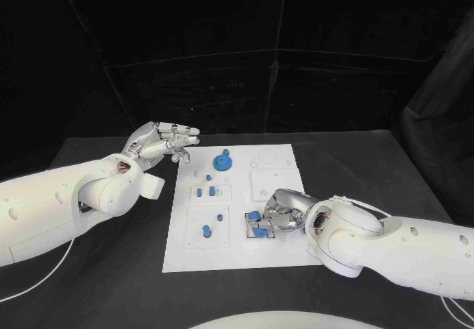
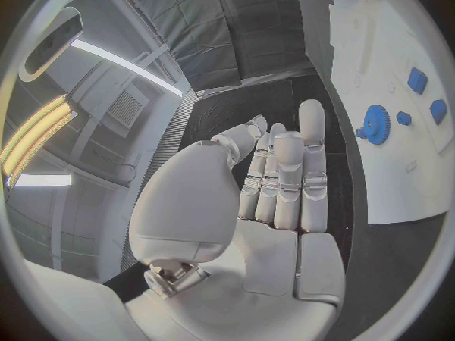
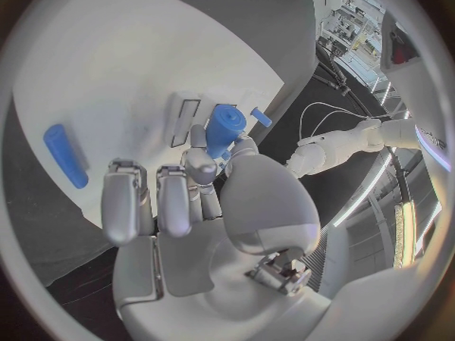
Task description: Assemble the parts on the task board
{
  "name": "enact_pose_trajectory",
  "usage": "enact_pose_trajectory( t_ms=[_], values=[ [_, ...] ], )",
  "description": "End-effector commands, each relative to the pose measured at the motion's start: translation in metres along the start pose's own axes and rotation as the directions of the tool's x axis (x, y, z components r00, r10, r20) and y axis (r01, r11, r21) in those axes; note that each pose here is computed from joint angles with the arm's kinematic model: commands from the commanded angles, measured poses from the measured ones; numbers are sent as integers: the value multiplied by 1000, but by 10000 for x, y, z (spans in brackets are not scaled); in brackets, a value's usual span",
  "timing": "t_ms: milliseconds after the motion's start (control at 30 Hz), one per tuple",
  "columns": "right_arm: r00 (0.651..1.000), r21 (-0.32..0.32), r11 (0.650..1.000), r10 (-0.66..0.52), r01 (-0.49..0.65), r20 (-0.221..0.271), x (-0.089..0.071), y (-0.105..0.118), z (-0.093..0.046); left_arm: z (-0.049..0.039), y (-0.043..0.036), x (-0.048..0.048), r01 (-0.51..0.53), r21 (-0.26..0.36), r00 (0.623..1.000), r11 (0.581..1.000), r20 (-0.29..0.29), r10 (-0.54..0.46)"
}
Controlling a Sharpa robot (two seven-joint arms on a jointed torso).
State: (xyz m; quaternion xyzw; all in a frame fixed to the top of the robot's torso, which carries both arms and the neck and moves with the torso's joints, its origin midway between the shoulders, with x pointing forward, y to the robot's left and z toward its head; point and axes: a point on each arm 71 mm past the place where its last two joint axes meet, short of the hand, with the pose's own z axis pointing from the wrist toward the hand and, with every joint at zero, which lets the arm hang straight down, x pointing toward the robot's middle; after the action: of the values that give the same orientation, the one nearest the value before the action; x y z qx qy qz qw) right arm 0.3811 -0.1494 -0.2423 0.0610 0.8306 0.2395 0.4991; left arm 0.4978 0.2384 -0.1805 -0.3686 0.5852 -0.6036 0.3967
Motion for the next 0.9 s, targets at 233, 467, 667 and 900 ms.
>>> enact_pose_trajectory(
  t_ms=[233, 467, 667, 900],
  values=[
    [999, -11, 999, -48, 49, 15, 2, 42, 29, 1, -14, 6, 7, 4, 1000, 1000, -9, -7],
    [998, -22, 998, -56, 57, 19, -1, 55, 14, 0, -14, 3, 7, 4, 1000, 1000, -8, -7],
    [998, -40, 997, -63, 63, 13, 3, 75, -17, -3, -14, -3, 7, 3, 1000, 1000, -8, -7],
    [996, -42, 996, -83, 84, 25, -11, 61, -24, -5, -14, -9, 7, 3, 1000, 1000, -6, -7]
  ],
)
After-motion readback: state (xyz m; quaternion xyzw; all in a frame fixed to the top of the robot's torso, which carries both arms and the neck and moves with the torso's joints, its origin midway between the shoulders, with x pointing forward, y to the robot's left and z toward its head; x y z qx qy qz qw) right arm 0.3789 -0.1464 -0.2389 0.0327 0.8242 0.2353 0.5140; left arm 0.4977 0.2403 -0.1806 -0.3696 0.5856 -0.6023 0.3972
